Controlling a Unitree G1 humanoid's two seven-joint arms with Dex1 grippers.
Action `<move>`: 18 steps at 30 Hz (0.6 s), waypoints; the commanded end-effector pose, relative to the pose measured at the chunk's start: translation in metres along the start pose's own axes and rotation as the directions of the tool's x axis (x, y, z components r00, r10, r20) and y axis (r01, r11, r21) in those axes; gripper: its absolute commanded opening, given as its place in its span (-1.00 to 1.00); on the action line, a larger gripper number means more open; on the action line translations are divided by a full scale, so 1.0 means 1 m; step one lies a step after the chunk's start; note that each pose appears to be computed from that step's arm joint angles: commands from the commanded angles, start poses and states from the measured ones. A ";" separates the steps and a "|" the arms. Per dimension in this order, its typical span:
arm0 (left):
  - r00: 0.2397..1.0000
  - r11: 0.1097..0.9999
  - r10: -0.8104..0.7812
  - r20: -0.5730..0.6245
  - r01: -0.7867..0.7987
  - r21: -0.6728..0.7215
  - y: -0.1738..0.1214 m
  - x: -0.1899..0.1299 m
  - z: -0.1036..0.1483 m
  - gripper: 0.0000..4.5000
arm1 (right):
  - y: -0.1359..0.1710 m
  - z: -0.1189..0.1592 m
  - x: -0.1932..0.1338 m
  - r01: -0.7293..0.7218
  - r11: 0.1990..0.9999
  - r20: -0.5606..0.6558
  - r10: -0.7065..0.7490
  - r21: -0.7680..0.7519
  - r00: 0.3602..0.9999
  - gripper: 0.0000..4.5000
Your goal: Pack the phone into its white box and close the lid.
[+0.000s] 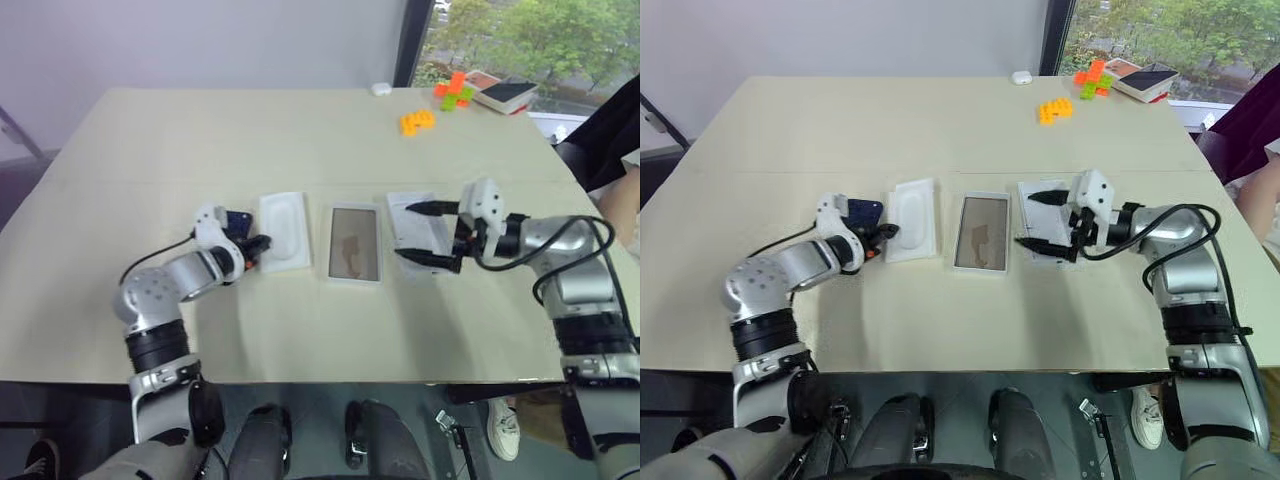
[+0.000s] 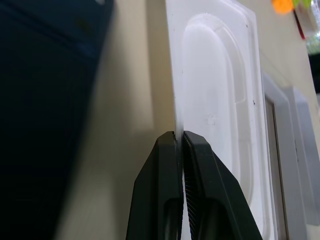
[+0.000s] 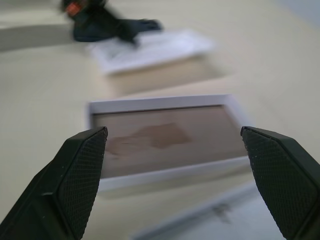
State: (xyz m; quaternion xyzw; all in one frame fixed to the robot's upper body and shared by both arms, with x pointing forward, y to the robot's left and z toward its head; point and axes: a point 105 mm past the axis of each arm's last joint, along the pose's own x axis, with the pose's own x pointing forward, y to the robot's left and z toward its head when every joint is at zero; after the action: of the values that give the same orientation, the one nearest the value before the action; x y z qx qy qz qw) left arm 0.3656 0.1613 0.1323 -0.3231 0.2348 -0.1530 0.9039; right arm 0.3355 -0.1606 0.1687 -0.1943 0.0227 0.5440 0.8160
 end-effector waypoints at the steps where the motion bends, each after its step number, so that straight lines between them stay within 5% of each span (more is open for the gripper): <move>1: 0.998 0.996 -0.059 0.028 0.058 0.064 -0.017 -0.008 0.013 -0.97 | 0.011 0.023 0.016 -0.029 0.999 0.038 0.030 -0.029 0.999 1.00; 7: 0.998 0.985 -0.058 0.017 0.055 0.161 -0.019 -0.011 0.015 -0.97 | 0.051 0.023 0.052 -0.144 0.989 -0.037 0.143 -0.021 0.989 1.00; 16: 0.998 0.987 -0.052 0.024 0.047 0.155 -0.012 -0.013 0.017 -0.97 | 0.051 -0.015 0.063 -0.105 0.994 -0.215 0.105 0.012 0.971 1.00; 18: 0.999 0.987 -0.050 0.021 0.046 0.156 -0.013 -0.013 0.016 -1.00 | 0.054 -0.022 0.066 -0.112 0.994 -0.238 0.111 0.010 0.965 0.75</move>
State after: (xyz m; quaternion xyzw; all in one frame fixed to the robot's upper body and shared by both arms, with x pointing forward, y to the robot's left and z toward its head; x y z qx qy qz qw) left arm 0.3606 0.1630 0.1435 -0.2641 0.2278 -0.1868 0.9184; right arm 0.3179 -0.0971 0.1127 -0.2469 0.1412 0.5599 0.7782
